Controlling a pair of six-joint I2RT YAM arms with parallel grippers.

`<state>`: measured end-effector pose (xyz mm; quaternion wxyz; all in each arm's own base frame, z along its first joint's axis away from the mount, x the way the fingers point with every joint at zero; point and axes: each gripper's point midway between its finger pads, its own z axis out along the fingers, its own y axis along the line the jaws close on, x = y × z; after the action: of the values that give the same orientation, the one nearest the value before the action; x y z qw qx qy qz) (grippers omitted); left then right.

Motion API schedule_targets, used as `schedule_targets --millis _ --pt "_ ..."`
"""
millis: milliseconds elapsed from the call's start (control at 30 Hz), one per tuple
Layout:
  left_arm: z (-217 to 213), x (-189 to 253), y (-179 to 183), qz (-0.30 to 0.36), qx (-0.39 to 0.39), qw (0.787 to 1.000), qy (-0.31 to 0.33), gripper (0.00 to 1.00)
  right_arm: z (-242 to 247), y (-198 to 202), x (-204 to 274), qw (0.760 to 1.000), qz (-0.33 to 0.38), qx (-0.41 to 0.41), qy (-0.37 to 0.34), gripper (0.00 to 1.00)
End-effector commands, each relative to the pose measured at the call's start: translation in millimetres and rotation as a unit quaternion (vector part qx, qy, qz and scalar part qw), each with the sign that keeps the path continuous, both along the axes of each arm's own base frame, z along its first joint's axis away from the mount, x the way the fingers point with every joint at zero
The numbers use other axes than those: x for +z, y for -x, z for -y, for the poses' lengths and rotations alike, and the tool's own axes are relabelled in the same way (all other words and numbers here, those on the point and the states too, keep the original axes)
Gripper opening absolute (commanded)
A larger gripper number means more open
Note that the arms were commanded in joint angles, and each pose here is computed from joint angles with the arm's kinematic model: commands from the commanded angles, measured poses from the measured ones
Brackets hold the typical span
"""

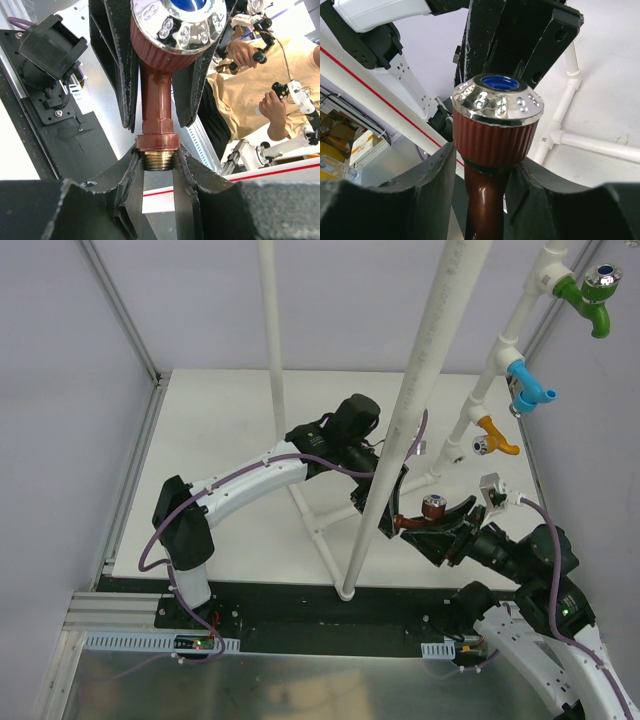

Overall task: Install the water faucets
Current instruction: Pick up the water faucet from the center of the board.

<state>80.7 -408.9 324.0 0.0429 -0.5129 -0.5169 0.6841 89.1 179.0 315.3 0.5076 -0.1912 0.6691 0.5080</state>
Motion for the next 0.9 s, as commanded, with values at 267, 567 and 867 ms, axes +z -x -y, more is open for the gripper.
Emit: schedule_targets --millis 267,567,867 --pt "-1.3 26.1 10.3 0.019 -0.037 0.998 0.052 0.0 -7.5 -2.3 -10.1 1.0 -0.021 0.016 0.016 0.0" --pt "0.4 22.7 11.2 0.014 -0.037 0.998 0.045 0.0 5.5 -21.2 -2.2 0.996 -0.062 -0.062 0.004 0.0" --pt "2.4 22.1 11.3 0.015 -0.035 0.998 0.045 0.0 3.9 -19.2 -5.9 0.998 -0.027 -0.05 -0.008 0.01"
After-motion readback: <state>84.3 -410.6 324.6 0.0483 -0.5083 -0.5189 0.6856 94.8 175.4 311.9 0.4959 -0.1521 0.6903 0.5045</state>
